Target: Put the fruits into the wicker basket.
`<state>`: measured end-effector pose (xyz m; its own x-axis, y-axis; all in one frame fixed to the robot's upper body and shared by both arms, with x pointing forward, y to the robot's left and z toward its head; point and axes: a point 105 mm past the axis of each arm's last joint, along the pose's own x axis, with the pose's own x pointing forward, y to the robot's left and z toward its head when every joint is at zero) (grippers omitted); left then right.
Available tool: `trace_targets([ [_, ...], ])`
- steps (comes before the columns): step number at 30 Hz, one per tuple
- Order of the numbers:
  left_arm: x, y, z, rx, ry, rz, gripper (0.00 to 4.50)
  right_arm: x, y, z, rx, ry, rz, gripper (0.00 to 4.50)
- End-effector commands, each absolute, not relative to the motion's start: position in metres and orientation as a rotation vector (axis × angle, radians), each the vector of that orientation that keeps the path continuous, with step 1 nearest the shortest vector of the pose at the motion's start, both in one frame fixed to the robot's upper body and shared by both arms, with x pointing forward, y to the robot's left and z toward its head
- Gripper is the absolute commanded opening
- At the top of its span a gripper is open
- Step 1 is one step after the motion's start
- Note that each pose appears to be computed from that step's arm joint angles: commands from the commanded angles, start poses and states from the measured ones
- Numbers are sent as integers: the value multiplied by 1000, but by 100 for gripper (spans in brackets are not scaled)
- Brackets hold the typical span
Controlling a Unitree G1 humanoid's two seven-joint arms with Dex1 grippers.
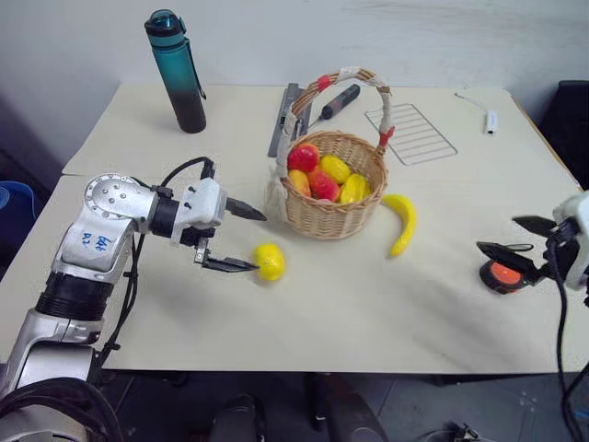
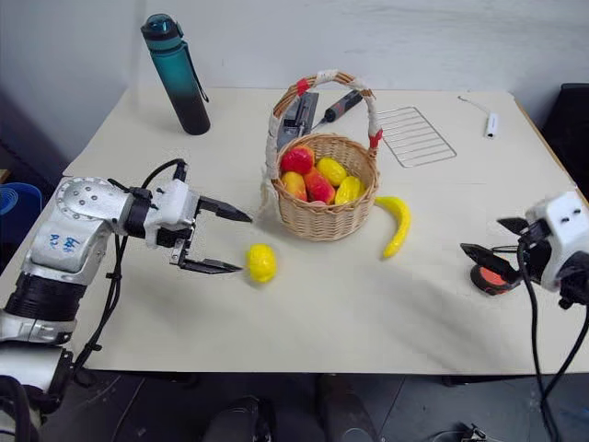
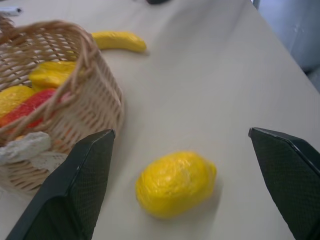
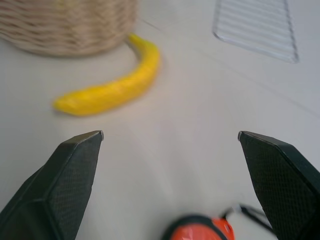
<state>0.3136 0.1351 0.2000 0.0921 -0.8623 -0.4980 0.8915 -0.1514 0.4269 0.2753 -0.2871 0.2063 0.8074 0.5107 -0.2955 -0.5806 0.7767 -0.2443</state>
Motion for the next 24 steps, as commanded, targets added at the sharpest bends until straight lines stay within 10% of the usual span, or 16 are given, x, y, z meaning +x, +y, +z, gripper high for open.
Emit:
trace_targets([
  [1, 320, 133, 200, 978, 21, -1587, 450, 243, -235, 227, -354, 218, 938, 447],
  [21, 343, 79, 157, 1359, -77, -1799, 450, 240, -160, 249, -414, 94, 1156, 447],
  [24, 343, 81, 152, 1344, -43, -1814, 389, 237, -159, 246, -411, 97, 1157, 450],
])
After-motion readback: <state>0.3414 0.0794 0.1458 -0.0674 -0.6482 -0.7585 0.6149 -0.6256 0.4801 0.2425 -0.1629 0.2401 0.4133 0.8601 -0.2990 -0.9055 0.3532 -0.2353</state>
